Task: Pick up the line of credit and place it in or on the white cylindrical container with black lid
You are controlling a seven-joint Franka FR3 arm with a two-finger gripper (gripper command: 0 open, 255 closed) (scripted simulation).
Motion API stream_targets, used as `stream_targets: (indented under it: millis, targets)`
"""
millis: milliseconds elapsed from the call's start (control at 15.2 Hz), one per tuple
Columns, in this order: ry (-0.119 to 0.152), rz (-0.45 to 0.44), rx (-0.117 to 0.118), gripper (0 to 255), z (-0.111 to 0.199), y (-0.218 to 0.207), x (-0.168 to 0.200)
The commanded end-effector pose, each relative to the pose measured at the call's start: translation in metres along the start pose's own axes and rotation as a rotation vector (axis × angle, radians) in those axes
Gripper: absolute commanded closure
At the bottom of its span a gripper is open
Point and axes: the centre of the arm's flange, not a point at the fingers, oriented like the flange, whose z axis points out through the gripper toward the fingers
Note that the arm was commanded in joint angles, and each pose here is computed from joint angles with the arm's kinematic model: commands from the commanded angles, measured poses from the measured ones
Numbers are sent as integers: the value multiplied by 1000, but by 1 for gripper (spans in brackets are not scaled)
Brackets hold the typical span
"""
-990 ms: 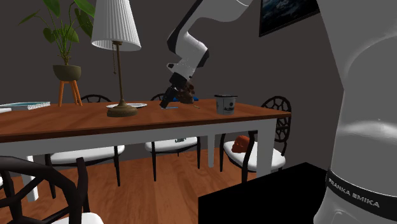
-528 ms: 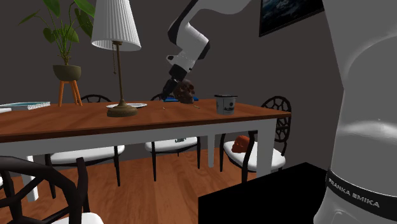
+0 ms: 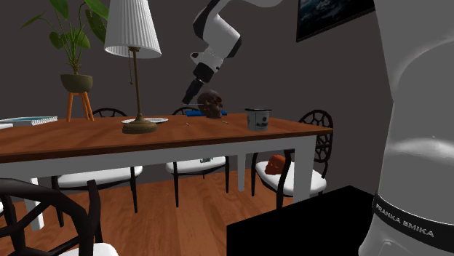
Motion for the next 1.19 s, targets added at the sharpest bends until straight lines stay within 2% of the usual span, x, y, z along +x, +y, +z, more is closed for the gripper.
stream_targets:
  millis: [0,528,1122]
  targets:
    - [0,0,0,255,-9,-1,6]
    - [0,0,0,255,-42,-1,27]
    - [0,0,0,255,-113,-12,-67]
